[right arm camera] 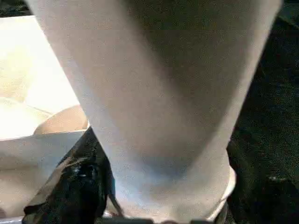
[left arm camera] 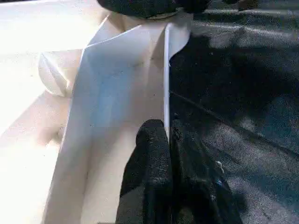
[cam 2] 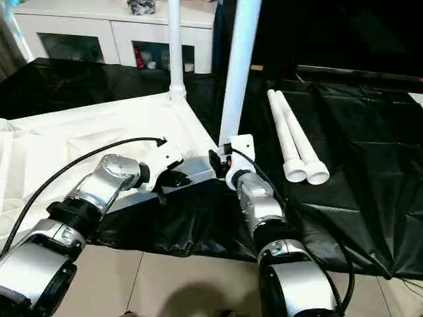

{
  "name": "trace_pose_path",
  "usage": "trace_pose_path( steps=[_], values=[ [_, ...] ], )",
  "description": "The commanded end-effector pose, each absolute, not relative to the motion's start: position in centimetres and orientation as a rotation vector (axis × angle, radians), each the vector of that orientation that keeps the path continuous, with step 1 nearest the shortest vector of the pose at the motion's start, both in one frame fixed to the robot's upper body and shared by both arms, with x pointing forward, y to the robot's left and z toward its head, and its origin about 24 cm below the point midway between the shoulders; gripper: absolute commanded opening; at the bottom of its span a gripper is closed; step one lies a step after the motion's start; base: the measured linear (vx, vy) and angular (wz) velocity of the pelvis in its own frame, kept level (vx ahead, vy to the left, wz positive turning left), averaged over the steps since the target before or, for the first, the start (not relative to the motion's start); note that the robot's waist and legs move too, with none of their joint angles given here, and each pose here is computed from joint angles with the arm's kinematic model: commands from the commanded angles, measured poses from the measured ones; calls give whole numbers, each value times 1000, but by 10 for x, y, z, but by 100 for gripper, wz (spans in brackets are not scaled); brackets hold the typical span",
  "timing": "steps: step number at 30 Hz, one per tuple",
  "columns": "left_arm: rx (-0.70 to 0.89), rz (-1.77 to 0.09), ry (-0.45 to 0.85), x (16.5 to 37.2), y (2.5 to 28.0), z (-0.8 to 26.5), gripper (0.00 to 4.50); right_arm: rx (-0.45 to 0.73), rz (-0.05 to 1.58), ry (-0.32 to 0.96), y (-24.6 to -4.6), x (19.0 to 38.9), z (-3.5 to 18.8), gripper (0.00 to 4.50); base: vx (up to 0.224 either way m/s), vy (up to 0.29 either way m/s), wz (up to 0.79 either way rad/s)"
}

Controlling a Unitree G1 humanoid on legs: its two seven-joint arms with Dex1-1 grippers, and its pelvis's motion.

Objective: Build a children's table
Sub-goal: Rotate leg to tighten

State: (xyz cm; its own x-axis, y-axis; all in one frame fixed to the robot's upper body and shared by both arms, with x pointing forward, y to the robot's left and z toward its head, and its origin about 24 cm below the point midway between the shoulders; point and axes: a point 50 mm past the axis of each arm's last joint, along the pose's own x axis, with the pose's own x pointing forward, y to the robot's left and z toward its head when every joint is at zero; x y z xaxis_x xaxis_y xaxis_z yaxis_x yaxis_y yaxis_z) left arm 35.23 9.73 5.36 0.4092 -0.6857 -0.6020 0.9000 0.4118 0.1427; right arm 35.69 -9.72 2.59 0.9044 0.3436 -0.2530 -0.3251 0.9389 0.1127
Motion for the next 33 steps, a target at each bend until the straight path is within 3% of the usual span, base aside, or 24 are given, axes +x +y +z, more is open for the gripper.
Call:
trace_pose_path(
  steps=[1, 3, 8, 14, 23, 33],
  values=[
    [516, -1127, 400, 350, 69, 62, 0, 100, 510, 321, -57, 346, 19, 357, 0, 0, 0],
    [523, -1167, 389, 347, 73, 62, 0, 73, 517, 312, -65, 348, 20, 383, 0, 0, 0],
    [533, -1323, 360, 337, 85, 63, 0, 46, 603, 297, -89, 349, 23, 383, 0, 0, 0],
    [556, -1388, 413, 332, 104, 62, 0, 18, 742, 286, -113, 347, 29, 383, 0, 0, 0],
    [593, -1459, 434, 328, 120, 64, 0, -37, 1067, 293, -128, 331, 37, 383, 0, 0, 0],
    [641, -1539, 475, 322, 127, 61, 0, -122, 1227, 289, -136, 320, 41, 383, 0, 0, 0]
  ],
)
